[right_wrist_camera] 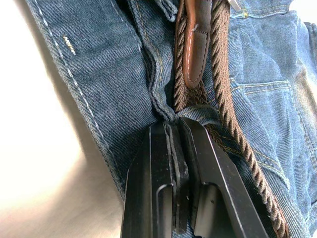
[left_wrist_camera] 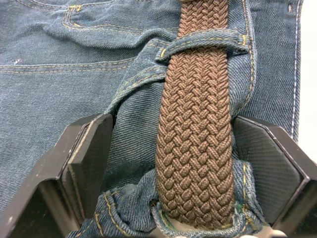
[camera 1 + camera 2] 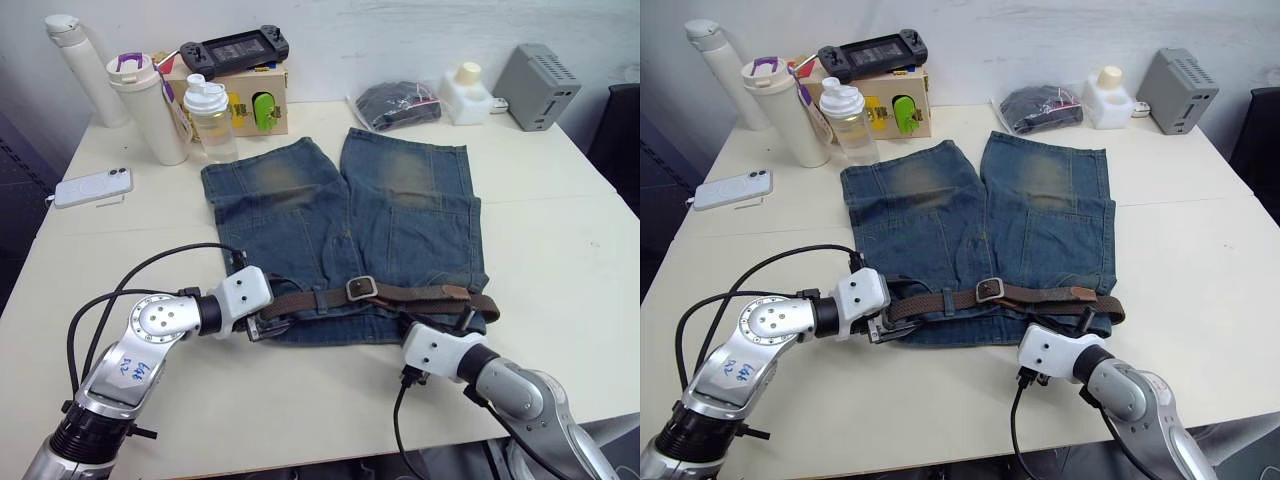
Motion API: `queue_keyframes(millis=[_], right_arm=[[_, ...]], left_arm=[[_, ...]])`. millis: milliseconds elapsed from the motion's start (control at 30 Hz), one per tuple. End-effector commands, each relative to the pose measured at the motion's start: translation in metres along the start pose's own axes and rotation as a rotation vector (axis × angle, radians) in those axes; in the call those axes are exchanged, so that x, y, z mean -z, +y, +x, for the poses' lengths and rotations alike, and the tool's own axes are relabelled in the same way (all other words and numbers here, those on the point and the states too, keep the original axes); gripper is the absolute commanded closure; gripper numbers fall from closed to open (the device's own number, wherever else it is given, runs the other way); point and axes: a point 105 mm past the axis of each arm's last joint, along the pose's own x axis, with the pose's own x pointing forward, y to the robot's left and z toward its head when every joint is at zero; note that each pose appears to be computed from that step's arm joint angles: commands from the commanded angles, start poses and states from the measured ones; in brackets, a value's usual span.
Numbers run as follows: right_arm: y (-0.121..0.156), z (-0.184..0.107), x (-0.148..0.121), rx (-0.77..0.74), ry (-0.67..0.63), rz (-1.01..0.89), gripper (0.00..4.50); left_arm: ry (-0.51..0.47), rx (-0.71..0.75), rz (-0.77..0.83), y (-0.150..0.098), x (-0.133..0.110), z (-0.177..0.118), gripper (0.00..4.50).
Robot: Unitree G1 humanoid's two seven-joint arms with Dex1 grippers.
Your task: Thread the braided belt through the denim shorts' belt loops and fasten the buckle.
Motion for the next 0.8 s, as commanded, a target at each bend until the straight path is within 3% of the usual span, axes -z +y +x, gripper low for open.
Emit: queue_keyframes(millis=[33, 467, 800], right_arm=[[0.008, 0.000, -0.002, -0.029, -0.005, 0.006, 4.50], [0.008, 0.000, -0.002, -0.024, -0.004, 0.003, 4.50], [0.006, 0.001, -0.003, -0.016, -0.007, 0.005, 4.50]], left_arm=[[-0.050, -0.011, 0.011, 0.004, -0.014, -0.008, 0.34], [-0.095, 0.025, -0.019, 0.004, -0.029, -0.012, 0.34], [0.038, -0.057, 0.168, 0.015, -0.009, -0.004, 0.34]])
